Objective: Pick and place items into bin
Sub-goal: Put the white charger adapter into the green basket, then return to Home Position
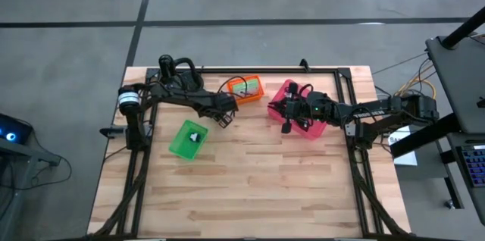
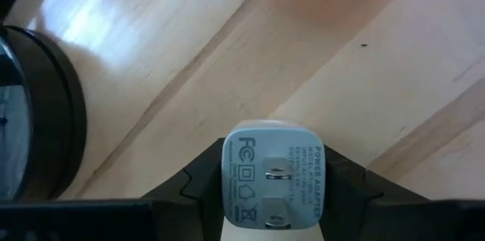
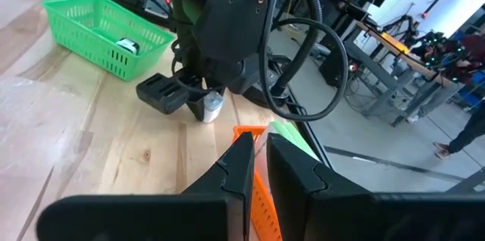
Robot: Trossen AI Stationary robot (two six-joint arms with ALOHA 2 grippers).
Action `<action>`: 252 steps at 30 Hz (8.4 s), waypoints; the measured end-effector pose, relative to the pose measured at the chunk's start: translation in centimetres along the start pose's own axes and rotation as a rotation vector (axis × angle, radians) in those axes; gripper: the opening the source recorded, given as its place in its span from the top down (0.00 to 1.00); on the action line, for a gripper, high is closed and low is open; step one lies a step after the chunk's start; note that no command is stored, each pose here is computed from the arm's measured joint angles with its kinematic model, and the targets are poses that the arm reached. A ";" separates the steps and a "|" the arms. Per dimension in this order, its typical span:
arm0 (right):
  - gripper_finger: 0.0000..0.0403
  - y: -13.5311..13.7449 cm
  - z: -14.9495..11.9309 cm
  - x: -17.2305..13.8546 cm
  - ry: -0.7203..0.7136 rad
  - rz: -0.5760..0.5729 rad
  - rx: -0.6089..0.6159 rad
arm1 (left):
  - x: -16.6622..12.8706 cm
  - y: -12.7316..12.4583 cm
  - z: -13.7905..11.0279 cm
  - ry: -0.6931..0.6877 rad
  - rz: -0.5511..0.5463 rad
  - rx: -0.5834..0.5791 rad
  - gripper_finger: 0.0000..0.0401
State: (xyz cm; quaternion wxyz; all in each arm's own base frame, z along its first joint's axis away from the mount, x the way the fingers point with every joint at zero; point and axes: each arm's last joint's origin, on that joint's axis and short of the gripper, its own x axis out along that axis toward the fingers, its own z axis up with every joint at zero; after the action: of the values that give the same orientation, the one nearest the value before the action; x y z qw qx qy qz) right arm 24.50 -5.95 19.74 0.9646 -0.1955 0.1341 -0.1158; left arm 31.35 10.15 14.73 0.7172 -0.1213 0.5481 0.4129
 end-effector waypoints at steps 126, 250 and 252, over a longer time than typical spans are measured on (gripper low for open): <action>0.93 0.1 -0.3 0.0 0.028 0.013 0.026 | -9.3 7.6 -18.6 -1.150 -0.736 0.424 0.56; 0.93 4.0 -5.0 -14.6 -0.285 0.255 0.313 | -8.1 9.4 -20.7 -1.170 -0.764 0.342 0.98; 0.93 4.0 -5.0 -14.6 -0.285 0.255 0.314 | -8.1 9.4 -20.7 -1.169 -0.764 0.342 0.98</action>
State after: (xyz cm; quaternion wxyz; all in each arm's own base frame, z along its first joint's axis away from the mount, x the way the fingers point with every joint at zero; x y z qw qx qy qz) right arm 9.99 -0.04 16.77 0.9991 -0.0392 0.0008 0.0161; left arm 9.85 -0.63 16.90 0.9967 0.0505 0.0507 0.0390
